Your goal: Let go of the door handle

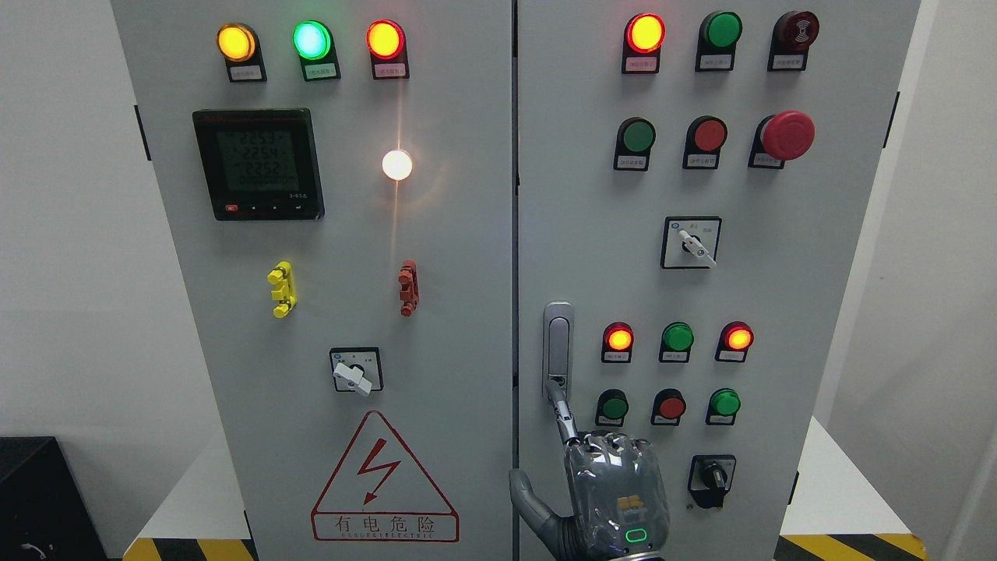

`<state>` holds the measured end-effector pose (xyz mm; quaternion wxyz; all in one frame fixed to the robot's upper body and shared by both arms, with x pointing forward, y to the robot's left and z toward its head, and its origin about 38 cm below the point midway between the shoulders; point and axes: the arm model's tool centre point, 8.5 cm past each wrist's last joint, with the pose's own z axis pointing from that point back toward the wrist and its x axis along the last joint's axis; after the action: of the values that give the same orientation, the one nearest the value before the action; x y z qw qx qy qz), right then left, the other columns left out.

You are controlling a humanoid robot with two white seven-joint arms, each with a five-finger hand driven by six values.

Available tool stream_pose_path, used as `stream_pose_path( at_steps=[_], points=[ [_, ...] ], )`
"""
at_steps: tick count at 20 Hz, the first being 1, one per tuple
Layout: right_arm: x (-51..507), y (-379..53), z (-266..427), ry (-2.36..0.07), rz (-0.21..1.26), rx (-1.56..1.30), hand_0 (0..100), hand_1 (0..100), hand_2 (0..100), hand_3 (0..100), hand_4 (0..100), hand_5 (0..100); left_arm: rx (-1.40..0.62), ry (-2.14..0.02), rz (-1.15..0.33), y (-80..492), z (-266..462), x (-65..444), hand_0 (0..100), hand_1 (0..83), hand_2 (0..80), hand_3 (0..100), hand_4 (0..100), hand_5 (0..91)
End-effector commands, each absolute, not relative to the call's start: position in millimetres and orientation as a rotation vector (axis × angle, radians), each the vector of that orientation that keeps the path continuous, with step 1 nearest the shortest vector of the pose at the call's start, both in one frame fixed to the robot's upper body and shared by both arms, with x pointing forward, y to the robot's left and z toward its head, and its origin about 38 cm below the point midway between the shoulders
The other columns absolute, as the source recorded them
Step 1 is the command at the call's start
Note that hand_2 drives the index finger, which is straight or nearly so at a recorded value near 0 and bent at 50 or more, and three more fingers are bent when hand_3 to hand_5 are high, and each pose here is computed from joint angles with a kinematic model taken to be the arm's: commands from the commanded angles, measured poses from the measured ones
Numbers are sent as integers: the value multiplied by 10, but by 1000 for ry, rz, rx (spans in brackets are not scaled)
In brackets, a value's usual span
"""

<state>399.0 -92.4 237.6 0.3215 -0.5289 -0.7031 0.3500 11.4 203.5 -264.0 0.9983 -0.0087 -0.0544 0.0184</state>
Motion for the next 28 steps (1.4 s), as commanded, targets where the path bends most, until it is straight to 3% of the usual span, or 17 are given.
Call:
stream_pose_path(
  at_steps=[1,28],
  points=[
    [4010,-933,2355,-1831,913,-1396,321,242,10,1000,1000,1000,-13,-107,33,2048,-2633,191,120,556,0,0,0,0],
    [4056,-956,2355,-1819,910,-1401,327,239,20,1000,1000,1000,-13,-106,33,2048,-2633,181,120,556,0,0,0,0]
  ],
)
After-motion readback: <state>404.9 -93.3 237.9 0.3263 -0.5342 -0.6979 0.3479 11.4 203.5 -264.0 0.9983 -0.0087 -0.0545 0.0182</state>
